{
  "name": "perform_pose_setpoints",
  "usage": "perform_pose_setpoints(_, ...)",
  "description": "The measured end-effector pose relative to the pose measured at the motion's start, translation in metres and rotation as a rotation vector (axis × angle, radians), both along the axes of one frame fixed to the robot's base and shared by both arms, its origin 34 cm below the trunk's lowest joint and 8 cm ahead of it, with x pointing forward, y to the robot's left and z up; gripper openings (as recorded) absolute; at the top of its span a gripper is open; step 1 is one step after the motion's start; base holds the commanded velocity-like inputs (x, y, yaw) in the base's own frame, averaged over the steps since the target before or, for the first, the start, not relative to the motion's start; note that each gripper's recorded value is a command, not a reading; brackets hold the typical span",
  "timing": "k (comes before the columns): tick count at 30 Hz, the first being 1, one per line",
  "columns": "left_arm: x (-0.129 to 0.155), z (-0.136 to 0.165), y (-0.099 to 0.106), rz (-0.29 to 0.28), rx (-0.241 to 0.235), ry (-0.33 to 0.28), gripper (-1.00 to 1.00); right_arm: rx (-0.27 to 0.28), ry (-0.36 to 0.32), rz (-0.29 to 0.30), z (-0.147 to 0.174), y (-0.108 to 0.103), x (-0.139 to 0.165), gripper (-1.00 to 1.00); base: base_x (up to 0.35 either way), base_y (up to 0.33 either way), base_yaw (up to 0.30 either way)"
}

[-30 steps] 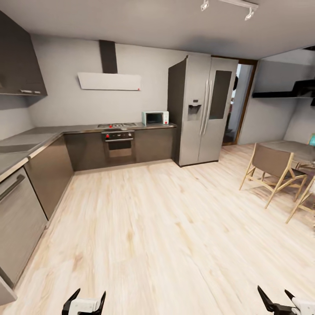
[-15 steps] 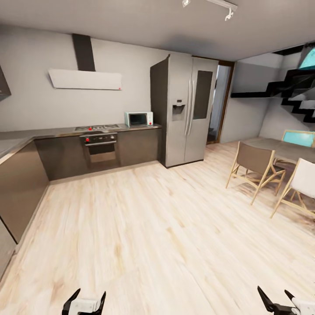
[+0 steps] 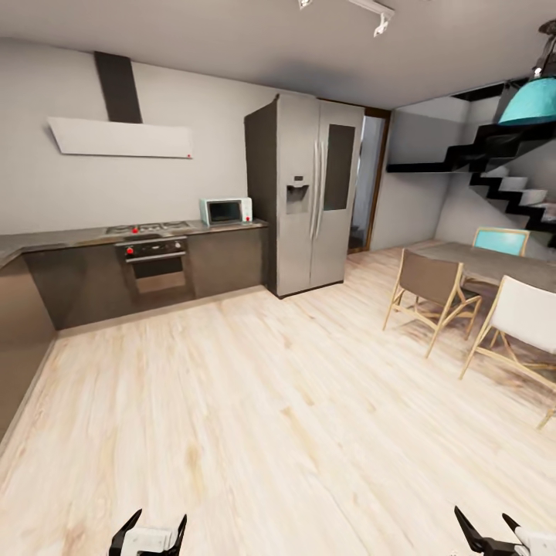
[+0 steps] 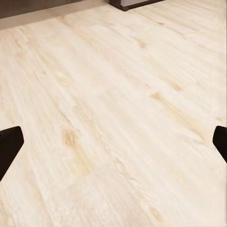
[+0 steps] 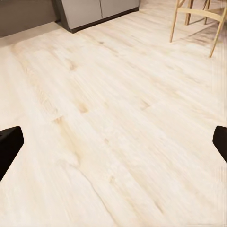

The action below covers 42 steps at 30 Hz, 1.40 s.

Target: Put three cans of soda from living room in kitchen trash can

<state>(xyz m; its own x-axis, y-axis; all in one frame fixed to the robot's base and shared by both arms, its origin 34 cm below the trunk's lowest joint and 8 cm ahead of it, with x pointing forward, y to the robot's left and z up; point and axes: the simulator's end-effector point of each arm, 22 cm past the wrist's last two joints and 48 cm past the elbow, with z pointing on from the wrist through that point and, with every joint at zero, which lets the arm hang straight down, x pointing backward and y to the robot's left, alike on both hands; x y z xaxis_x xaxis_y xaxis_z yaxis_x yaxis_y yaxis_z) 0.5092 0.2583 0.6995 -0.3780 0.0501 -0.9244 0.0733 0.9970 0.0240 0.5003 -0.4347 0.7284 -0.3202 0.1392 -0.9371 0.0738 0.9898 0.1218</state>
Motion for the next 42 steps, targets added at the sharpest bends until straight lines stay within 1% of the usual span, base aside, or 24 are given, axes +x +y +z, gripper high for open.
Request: perform_pose_setpoints(42, -0.0001, 0.0001, -0.0024, -0.006, -0.002, -0.001, 1.00, 0.000, 0.000, -0.001, -0.0004, 0.0000, -0.0003, 1.00, 0.157, -0.240, -0.230)
